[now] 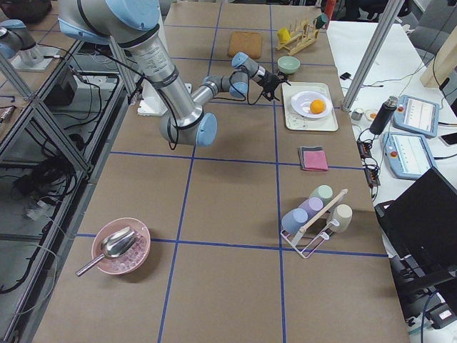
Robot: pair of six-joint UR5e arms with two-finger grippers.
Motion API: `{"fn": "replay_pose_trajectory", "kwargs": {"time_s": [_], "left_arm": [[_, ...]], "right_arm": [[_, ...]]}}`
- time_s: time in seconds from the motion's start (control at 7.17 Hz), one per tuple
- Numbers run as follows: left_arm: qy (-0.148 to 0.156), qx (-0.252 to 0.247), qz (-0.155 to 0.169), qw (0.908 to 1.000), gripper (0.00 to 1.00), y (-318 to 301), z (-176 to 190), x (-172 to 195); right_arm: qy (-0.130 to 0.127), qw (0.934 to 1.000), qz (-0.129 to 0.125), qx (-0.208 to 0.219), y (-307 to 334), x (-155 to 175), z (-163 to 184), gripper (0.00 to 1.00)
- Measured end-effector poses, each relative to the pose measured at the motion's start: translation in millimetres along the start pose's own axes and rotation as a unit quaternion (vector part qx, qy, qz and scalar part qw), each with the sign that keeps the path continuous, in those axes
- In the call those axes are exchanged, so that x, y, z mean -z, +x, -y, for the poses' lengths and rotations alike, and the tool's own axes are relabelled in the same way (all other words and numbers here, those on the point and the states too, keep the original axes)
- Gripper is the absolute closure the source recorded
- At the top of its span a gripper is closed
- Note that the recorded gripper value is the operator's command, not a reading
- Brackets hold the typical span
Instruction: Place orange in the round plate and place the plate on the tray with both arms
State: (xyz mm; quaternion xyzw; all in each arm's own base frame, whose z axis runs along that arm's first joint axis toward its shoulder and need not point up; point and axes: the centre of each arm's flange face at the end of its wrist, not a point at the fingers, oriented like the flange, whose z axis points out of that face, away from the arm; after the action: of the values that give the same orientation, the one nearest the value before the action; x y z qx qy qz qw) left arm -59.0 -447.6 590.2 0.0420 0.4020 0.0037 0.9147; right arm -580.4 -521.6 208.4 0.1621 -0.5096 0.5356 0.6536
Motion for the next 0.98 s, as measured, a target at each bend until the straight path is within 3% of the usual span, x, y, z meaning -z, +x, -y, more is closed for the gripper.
{"fn": "replay_pose_trajectory", "kwargs": {"time_s": [0.14,0.28,0.42,0.7,0.98], "left_arm": [[-0.003,0.004,0.0,1.0,0.01,-3,-4,-2],[-0.006,0.008,0.0,1.0,0.01,-6,-7,-4],[-0.01,0.013,0.0,0.9999,0.01,-9,-12,-7],[-0.016,0.019,0.009,0.9997,0.01,-17,-25,-11],[-0.014,0.016,0.035,0.9991,0.01,-20,-33,-9]], "right_arm": [[-0.023,0.9957,-0.054,0.071,-14,5,38,0.0],[-0.053,0.9835,-0.1,0.141,-19,12,87,0.0],[-0.091,0.9647,-0.133,0.209,-16,16,145,0.0],[-0.173,0.9155,-0.164,0.324,6,18,280,0.0],[-0.231,0.8633,-0.168,0.416,58,33,414,0.0]]}}
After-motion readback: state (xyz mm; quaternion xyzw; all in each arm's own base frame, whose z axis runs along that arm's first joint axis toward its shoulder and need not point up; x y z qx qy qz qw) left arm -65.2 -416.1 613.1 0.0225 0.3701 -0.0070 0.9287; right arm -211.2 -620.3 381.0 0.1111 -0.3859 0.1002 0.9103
